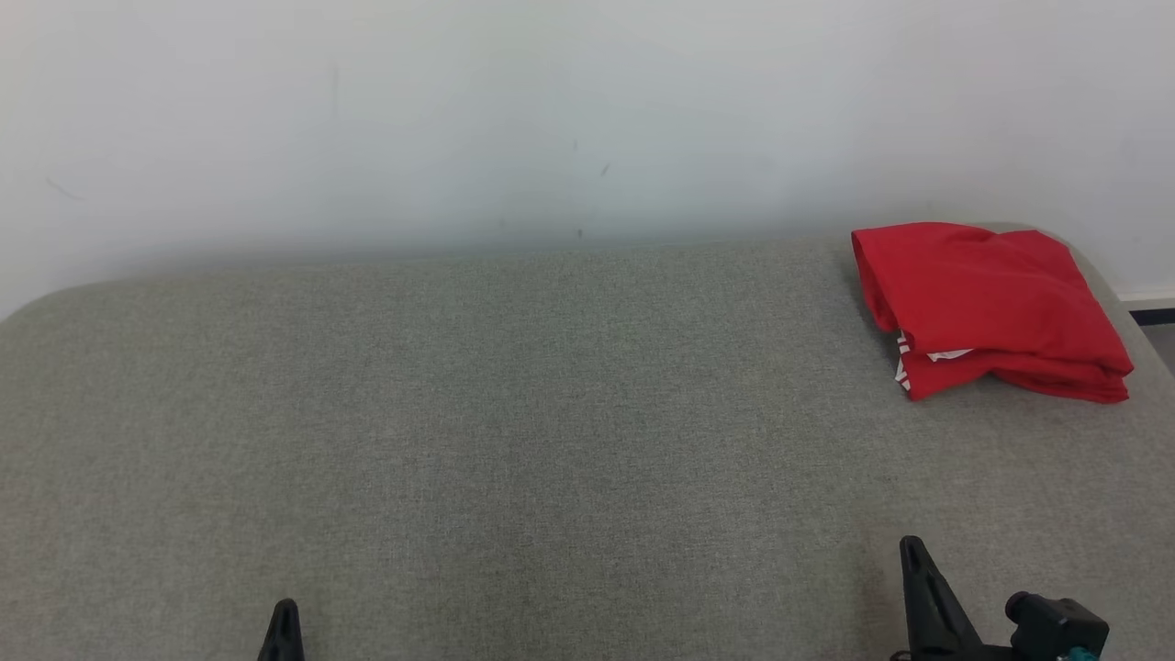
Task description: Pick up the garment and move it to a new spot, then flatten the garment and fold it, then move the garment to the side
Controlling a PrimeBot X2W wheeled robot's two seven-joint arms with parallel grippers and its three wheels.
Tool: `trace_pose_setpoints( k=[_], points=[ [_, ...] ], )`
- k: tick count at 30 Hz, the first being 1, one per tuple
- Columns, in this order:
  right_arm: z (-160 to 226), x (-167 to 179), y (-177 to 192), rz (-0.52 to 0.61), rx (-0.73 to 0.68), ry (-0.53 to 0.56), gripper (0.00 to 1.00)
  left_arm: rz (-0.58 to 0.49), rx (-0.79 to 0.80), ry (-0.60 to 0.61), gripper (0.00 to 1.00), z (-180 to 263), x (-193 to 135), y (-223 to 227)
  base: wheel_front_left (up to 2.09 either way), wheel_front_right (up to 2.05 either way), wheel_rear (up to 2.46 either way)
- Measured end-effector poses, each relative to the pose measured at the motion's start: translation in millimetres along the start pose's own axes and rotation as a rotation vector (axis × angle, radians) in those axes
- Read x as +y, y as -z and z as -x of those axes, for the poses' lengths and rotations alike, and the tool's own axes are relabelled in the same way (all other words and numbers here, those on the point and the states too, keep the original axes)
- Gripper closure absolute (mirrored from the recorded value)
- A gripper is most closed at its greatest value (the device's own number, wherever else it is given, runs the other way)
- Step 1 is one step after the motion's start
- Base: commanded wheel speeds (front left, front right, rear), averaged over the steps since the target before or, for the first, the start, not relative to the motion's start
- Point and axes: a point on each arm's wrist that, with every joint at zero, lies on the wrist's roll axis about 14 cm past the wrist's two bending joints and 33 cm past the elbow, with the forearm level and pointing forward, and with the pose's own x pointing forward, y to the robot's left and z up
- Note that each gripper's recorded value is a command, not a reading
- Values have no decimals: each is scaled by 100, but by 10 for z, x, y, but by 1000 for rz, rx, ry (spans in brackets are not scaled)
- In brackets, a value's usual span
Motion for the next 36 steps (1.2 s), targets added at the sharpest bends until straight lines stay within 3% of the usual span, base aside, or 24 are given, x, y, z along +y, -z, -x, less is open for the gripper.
trace_pose_setpoints(
  k=[15, 36],
  points=[
    [-165, -149, -85, -268, 16, 62, 100, 277, -14, -20, 100, -162, -27, -64, 0, 0, 0],
    [-336, -225, -186, -566, 21, 82, 100, 571, -26, -32, 100, -334, -55, -135, 0, 0, 0]
  ],
)
